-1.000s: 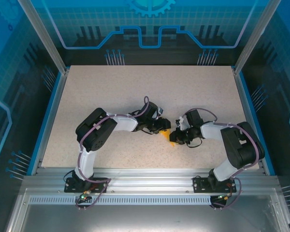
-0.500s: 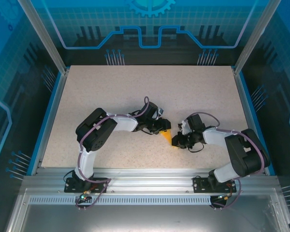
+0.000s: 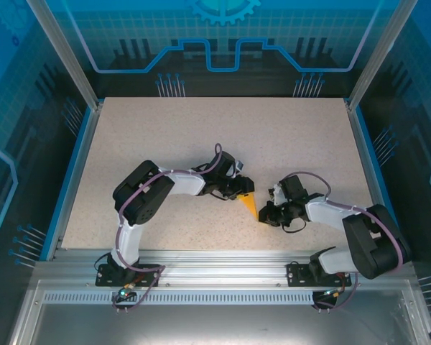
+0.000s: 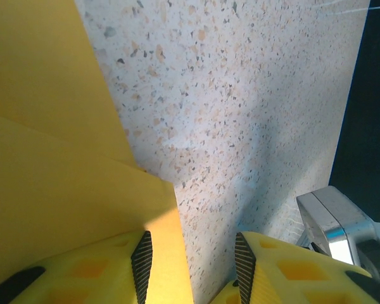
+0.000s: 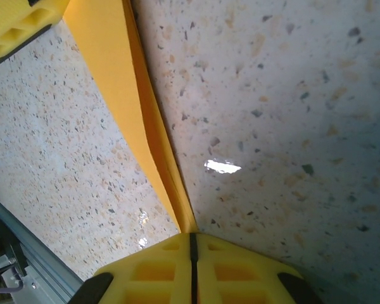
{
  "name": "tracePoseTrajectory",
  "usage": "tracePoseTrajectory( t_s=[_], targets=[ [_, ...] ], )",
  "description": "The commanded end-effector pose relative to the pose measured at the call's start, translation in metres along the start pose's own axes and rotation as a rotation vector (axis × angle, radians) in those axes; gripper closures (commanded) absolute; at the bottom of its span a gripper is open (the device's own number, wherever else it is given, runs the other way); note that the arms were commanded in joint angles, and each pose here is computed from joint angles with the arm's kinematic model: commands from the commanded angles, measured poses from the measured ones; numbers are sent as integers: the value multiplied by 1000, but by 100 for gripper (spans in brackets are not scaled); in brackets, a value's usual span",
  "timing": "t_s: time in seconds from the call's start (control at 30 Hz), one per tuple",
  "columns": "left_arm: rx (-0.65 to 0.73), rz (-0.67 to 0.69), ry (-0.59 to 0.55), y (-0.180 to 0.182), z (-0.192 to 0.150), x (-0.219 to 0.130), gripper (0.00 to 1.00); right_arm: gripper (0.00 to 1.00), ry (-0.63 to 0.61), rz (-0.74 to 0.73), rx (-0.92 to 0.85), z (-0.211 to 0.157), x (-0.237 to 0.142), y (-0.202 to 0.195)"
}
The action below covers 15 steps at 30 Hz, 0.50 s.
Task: Fold a paper plane with a square sheet of paper (pick it up from the middle)
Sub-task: Fold the wing for the fifth time at the center of the table.
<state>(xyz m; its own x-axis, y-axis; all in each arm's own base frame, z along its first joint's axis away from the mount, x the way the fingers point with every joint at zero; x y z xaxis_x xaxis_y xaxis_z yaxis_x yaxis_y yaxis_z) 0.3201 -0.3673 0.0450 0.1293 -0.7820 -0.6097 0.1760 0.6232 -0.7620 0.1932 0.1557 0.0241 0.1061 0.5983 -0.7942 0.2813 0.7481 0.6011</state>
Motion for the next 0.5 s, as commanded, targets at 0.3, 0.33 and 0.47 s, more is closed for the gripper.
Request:
tracePoseTrajectory(
  t_s=[0.3, 0.33, 0.47],
  targets=[
    [3, 26, 18, 10, 0, 5, 57, 88, -28, 163, -117, 19, -25, 66],
    [2, 25, 17, 10, 0, 5, 57, 88, -24, 155, -110, 23, -21, 66],
    [2, 25, 19, 10, 0, 5, 56, 87, -7, 123, -90, 35, -2, 60]
  ],
)
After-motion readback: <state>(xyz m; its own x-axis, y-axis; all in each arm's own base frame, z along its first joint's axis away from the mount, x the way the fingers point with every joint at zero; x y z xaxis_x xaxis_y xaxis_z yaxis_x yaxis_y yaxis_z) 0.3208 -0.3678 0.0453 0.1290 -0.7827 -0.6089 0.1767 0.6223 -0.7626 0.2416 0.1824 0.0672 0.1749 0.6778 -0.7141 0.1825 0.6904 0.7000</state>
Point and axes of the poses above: each hand's point on the last joint's axis, 136 mm out from that joint toward the fingers, its own x axis out along the fingers, its own y axis along the line the jaws close on, z = x × y, the point moved 2 cm from there along -x, back along the fingers, and after that the axes turned 11 degrees about x, right-handed, at the moved point
